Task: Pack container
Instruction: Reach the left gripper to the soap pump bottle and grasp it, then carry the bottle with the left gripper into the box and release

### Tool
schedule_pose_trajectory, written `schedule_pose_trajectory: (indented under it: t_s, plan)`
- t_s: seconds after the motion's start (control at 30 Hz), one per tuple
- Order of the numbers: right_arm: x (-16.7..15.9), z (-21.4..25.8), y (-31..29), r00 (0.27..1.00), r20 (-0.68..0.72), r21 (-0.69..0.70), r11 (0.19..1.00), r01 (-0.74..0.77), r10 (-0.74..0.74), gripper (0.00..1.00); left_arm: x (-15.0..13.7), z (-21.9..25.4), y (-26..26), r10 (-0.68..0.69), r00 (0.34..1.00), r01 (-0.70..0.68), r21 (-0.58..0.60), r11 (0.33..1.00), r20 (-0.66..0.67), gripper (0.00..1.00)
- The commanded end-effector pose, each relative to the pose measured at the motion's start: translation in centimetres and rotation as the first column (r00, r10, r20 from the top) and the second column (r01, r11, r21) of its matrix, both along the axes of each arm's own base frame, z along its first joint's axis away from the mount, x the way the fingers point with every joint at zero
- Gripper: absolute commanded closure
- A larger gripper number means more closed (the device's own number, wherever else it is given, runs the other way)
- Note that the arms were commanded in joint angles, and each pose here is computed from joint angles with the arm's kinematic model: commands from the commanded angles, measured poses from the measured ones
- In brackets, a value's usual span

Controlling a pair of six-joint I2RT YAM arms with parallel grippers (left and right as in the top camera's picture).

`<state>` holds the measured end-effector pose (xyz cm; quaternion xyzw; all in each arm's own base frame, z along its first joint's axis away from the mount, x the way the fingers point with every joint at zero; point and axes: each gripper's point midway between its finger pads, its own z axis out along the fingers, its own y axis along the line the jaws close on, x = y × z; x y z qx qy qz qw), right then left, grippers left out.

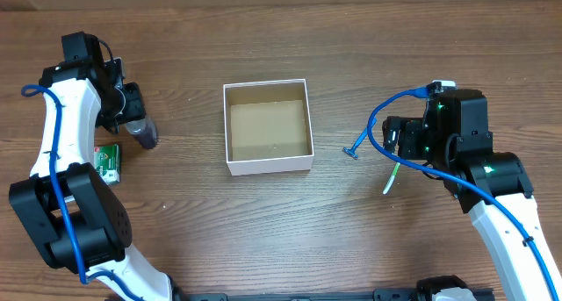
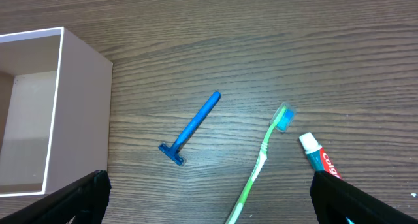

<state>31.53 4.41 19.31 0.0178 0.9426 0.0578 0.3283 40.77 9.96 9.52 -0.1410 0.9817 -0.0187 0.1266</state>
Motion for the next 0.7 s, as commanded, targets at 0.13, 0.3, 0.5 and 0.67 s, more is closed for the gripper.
schedule_pose_trajectory:
  t_s: [0.13,0.3,0.5,0.67]
  plan:
    - [0.5,1.5,-0.1,0.999,0.043,0.002,1.0,0.011,-0.011,0.0,0.5,2.9,-1.0,-0.029,0.999,0.028,0.028,0.999,0.036,0.96]
    - [0.5,1.5,-0.1,0.999,0.043,0.003,1.0,0.012,-0.012,0.0,1.1,9.6,-5.0,-0.125,0.982,0.118,0.056,0.991,0.139,0.96]
    - [0.5,1.5,-0.1,0.999,0.043,0.003,1.0,0.011,-0.011,0.0,0.5,17.5,-12.6,-0.231,0.927,0.223,0.059,0.973,0.295,0.96]
    - [0.5,1.5,-0.1,0.999,0.043,0.003,1.0,0.011,-0.011,0.0,-0.8,19.2,-19.5,-0.302,0.892,0.313,0.022,0.949,0.337,0.96]
